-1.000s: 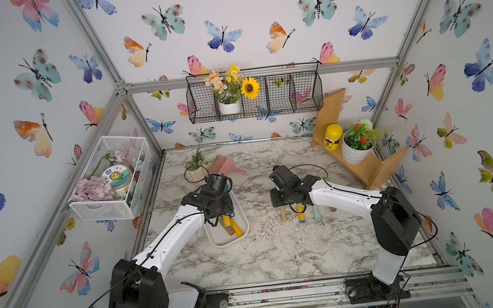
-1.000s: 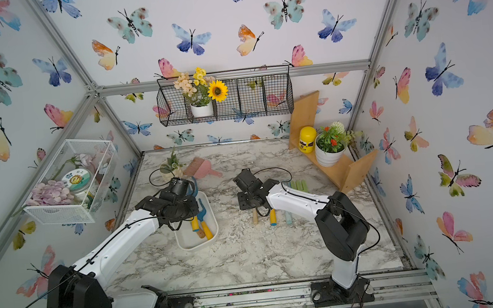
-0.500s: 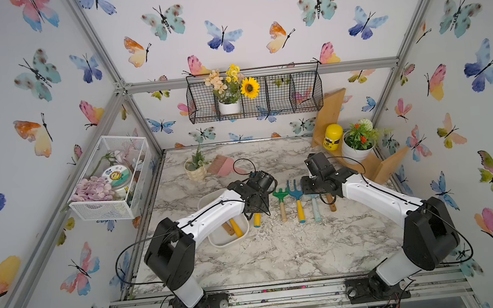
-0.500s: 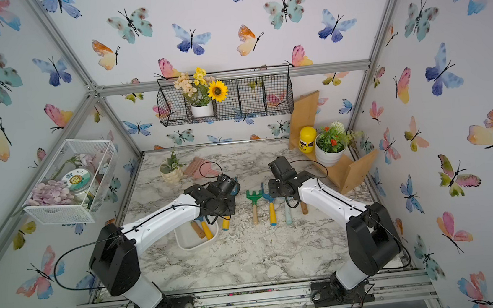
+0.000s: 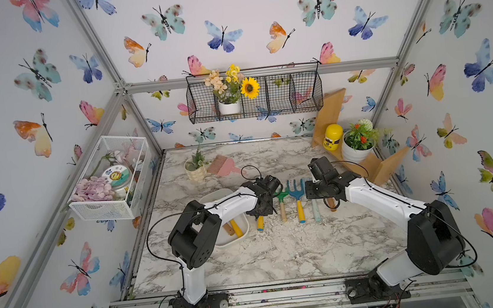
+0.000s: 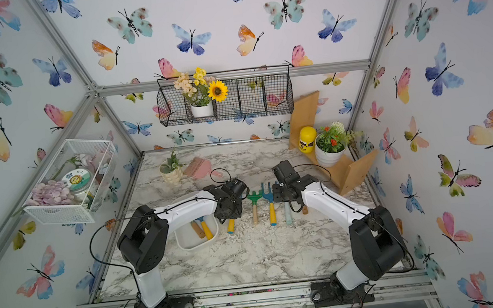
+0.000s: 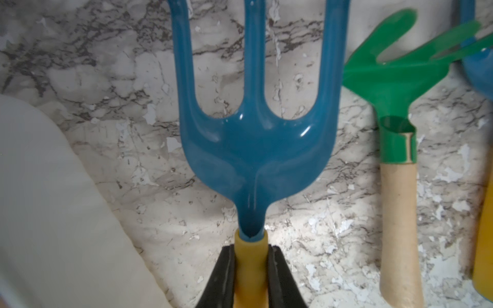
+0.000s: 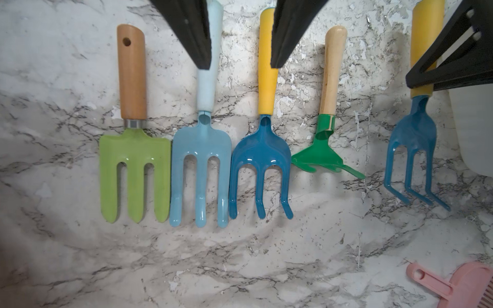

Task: Take the hand rake out of the storage box
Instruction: Place the rake at the center of the board.

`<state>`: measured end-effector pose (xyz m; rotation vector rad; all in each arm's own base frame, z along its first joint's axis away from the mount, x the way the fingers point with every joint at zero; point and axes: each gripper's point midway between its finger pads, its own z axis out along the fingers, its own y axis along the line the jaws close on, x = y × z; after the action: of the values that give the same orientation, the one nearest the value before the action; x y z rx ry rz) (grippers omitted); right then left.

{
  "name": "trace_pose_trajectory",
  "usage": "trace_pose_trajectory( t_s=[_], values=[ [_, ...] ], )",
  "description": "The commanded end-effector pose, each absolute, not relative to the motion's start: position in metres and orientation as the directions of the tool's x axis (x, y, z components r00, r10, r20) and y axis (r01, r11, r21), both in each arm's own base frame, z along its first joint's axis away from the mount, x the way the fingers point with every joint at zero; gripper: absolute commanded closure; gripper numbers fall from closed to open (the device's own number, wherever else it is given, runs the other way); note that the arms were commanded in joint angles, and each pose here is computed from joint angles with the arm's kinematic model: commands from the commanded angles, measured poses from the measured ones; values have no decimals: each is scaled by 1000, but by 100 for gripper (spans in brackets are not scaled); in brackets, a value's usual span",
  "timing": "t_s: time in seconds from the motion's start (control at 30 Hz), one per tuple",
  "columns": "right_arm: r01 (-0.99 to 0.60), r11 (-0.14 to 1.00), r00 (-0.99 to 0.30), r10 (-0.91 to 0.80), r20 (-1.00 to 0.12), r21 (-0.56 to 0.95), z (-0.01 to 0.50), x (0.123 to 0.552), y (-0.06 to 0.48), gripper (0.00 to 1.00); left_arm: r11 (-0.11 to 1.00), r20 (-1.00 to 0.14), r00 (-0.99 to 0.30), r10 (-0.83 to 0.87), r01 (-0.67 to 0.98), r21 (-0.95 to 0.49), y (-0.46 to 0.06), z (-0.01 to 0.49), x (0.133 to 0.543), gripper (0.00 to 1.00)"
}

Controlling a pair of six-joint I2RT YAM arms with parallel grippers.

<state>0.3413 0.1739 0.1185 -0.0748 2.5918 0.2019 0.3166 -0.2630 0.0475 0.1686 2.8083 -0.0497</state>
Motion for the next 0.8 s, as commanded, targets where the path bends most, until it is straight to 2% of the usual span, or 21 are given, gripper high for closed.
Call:
trace_pose_trajectory(
  t_s=[0.0, 0.77],
  values=[
    [-101, 986, -866, -21, -500, 135, 113, 337, 174, 57, 994, -313, -945, 90, 104, -29, -269, 40, 319, 82],
    [-102, 982, -876, -13, -482, 159, 103, 333, 177, 57, 997, -262, -964, 45, 58, -43, -275, 16, 329, 81]
  ],
)
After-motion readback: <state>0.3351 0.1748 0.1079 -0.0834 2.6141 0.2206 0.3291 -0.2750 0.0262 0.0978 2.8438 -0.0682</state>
